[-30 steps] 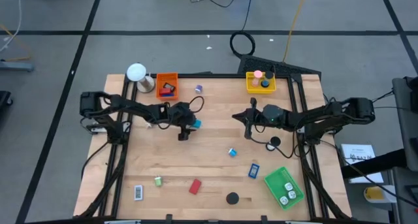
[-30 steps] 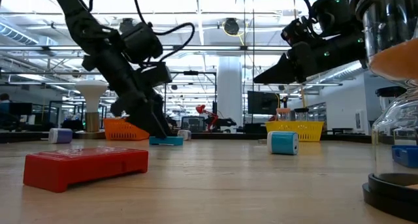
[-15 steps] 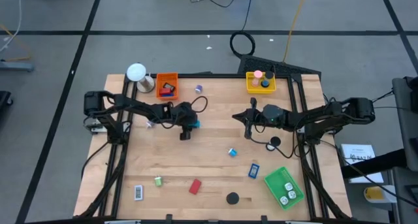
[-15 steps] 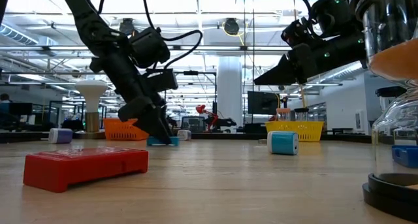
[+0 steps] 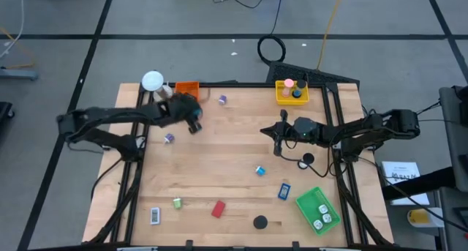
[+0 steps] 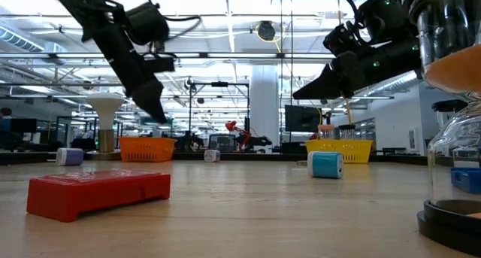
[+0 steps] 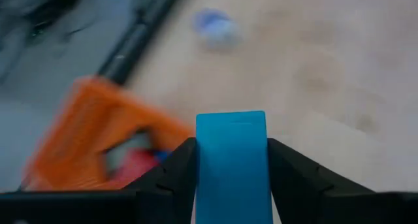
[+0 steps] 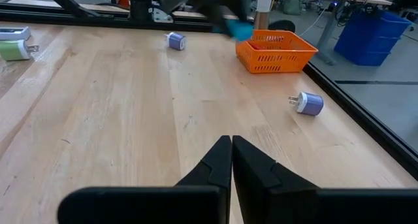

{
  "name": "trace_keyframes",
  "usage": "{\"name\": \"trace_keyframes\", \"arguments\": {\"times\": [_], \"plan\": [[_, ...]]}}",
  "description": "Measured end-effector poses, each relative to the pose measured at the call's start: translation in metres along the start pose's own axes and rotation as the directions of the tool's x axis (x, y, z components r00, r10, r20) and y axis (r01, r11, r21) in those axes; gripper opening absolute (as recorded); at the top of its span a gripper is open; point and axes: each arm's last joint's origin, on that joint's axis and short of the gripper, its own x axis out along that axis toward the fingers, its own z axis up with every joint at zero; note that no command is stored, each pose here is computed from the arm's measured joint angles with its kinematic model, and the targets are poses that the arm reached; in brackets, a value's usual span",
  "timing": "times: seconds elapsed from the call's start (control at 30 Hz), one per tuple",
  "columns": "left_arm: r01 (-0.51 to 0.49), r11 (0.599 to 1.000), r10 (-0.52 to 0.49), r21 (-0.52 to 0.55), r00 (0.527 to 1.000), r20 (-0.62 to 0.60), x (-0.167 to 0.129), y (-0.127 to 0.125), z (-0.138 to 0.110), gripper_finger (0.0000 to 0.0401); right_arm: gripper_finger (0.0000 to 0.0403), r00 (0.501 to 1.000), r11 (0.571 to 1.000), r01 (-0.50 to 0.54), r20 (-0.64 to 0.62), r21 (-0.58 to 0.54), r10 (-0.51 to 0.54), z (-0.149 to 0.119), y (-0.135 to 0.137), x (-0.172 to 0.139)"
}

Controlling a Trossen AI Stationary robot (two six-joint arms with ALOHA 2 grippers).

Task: Pick & Place Office items
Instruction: Put the light blue digital clock into the orange bin, then put the green charger adapter into the green bin

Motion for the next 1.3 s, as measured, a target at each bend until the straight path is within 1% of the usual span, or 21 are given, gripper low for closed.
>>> {"name": "trace_keyframes", "arguments": {"times": [0.07,0.17,0.23,0.33,0.4,0.57,0.67,0.8,0.9,1.0,1.17,1.3], "plan": [[-0.074,0.993,0.075,-0.092,0.997,0.013,-0.003,0.020,0.001,0.0154,0.0004,1.000,1.000,0.000,-0.003,0.000,0.000,0.000,0.000,0.000],[-0.125,0.976,0.129,-0.178,0.992,0.011,0.001,0.048,-0.002,0.0154,0.0003,1.000,1.000,0.000,-0.002,0.000,0.000,0.000,0.000,0.000],[-0.116,0.978,0.119,-0.176,0.993,0.011,0.009,0.064,-0.004,0.0154,0.0002,1.000,1.000,0.000,0.000,0.000,0.000,0.000,0.000,0.000],[-0.080,0.982,0.079,-0.173,0.997,-0.015,0.026,0.081,-0.010,0.0154,0.0002,1.000,1.000,0.000,0.005,0.000,0.000,0.000,0.000,0.000],[-0.062,0.981,0.059,-0.187,0.998,-0.019,0.036,0.092,-0.008,0.0154,0.0002,1.000,1.000,0.000,0.005,0.000,0.000,0.000,0.000,0.000],[-0.078,0.980,0.063,-0.182,0.994,-0.087,0.060,0.112,-0.005,0.0154,0.0001,1.000,1.000,0.000,0.005,-0.001,0.000,0.001,0.000,0.000],[-0.090,0.979,0.072,-0.183,0.992,-0.105,0.070,0.122,0.000,0.0154,0.0001,1.000,1.000,0.000,0.005,-0.001,0.000,0.001,0.000,0.000],[-0.090,0.980,0.065,-0.180,0.988,-0.138,0.080,0.128,-0.002,0.0154,0.0001,1.000,1.000,0.000,0.005,-0.002,0.000,0.001,0.000,0.000],[-0.054,0.981,0.029,-0.187,0.990,-0.135,0.083,0.128,-0.004,0.0157,0.0001,1.000,1.000,0.000,0.005,-0.002,0.000,0.000,0.000,0.000],[-0.034,0.981,0.006,-0.189,0.989,-0.148,0.084,0.126,-0.006,0.0174,0.0002,1.000,1.000,0.000,0.005,-0.002,0.000,0.001,0.000,0.000],[-0.031,0.983,0.005,-0.181,0.990,-0.143,0.084,0.123,-0.004,0.0206,0.0001,1.000,1.000,0.000,0.005,-0.002,0.000,0.001,0.000,0.000],[-0.033,0.983,0.006,-0.181,0.990,-0.143,0.084,0.123,-0.004,0.0223,0.0002,1.000,1.000,0.000,0.005,0.000,0.000,0.000,0.000,0.000]]}}
